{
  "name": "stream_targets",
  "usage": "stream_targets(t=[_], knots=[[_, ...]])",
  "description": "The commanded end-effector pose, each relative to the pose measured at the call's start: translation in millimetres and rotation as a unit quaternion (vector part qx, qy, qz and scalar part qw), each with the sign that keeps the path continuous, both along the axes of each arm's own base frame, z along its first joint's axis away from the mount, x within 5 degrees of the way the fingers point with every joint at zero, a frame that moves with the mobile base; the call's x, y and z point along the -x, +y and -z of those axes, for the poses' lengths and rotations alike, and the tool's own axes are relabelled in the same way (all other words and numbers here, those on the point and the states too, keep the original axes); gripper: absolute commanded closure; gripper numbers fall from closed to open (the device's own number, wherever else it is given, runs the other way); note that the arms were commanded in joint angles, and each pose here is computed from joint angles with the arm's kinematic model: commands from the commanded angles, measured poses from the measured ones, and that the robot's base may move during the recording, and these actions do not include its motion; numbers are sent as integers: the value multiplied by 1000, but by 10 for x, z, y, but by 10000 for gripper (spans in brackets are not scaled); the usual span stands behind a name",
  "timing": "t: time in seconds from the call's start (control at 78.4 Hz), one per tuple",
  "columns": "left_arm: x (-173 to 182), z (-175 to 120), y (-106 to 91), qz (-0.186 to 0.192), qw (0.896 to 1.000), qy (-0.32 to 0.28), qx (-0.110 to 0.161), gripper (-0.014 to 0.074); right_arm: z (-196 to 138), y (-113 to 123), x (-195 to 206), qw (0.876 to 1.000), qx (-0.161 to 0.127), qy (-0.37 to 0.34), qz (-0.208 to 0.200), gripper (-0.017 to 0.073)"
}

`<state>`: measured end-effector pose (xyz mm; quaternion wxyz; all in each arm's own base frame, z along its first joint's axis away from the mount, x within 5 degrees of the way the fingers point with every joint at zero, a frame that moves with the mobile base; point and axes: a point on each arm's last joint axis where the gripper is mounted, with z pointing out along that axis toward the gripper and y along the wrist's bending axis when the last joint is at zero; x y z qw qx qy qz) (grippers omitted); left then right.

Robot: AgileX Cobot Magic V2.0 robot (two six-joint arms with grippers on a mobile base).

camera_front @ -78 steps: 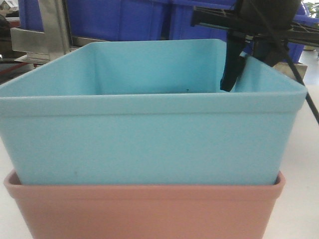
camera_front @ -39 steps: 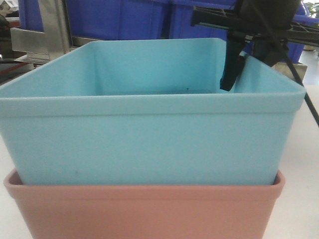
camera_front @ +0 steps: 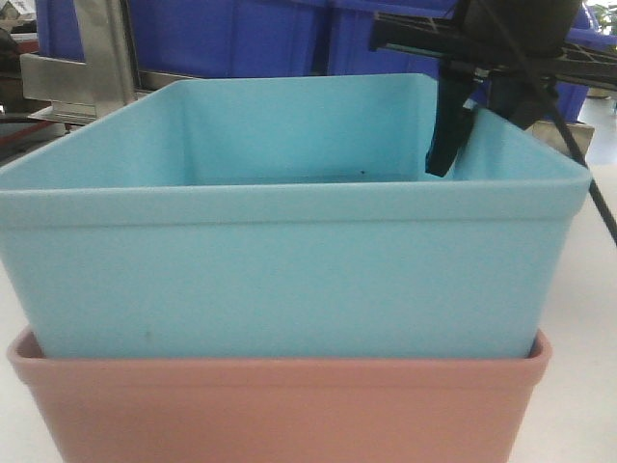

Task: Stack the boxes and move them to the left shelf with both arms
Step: 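Lower the light-blue bin into the pink bin with the right gripper, then open the right gripper and place both grippers on the stacked bins' walls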

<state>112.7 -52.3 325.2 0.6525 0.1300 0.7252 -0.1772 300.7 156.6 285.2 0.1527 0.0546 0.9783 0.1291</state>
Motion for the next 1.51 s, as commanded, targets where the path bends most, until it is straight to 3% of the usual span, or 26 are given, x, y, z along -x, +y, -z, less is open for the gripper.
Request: stream_targets(t=[0.0, 0.242, 0.408, 0.485, 0.612, 0.663, 0.804, 0.906, 1.021, 1.084, 1.187, 1.391, 1.493], knots=[[-12, -158, 6, -7, 999, -41, 26, 293, -284, 7, 18, 998, -39, -57, 5, 504], [-69, -159, -23, -6, 999, -30, 19, 293, -271, -5, 39, 999, -32, -44, 1, 504], [-251, -269, -147, 16, 999, 31, -13, 292, -256, -16, 65, 998, -6, -42, -49, 465], [-377, -298, -219, 24, 998, 60, -26, 292, -257, -15, 63, 997, -4, -46, -55, 342], [-662, -316, -370, 36, 992, 114, -48, 292, -257, -18, 61, 997, 0, -48, -61, 33], [-760, -314, -423, 40, 989, 134, -52, 292, -255, -21, 64, 997, 2, -46, -62, -24], [-1095, -301, -620, 51, 969, 237, -50, 292, -249, -25, 74, 997, 4, -40, -63, -46], [-1325, -253, -750, 51, 947, 313, -51, 292, -249, -34, 69, 997, 8, -42, -59, -46], [-1559, -169, -796, 6, 927, 370, -56, 293, -258, -45, 49, 997, 29, -59, -34, -46], [-1680, -36, -805, -29, 906, 417, -68, 293, -262, -4, 64, 996, 45, -71, -25, -43], [-1743, 87, -865, -34, 885, 458, -77, 293, -236, 91, 122, 995, 54, -75, -43, -43], [-1721, 193, -1078, -32, 877, 474, -71, 293, -33, 104, 178, 997, 52, -37, -42, -43], [-1699, 239, -1161, -52, 873, 479, -73, 293, 67, 136, 170, 998, 46, -19, -43, -43]])
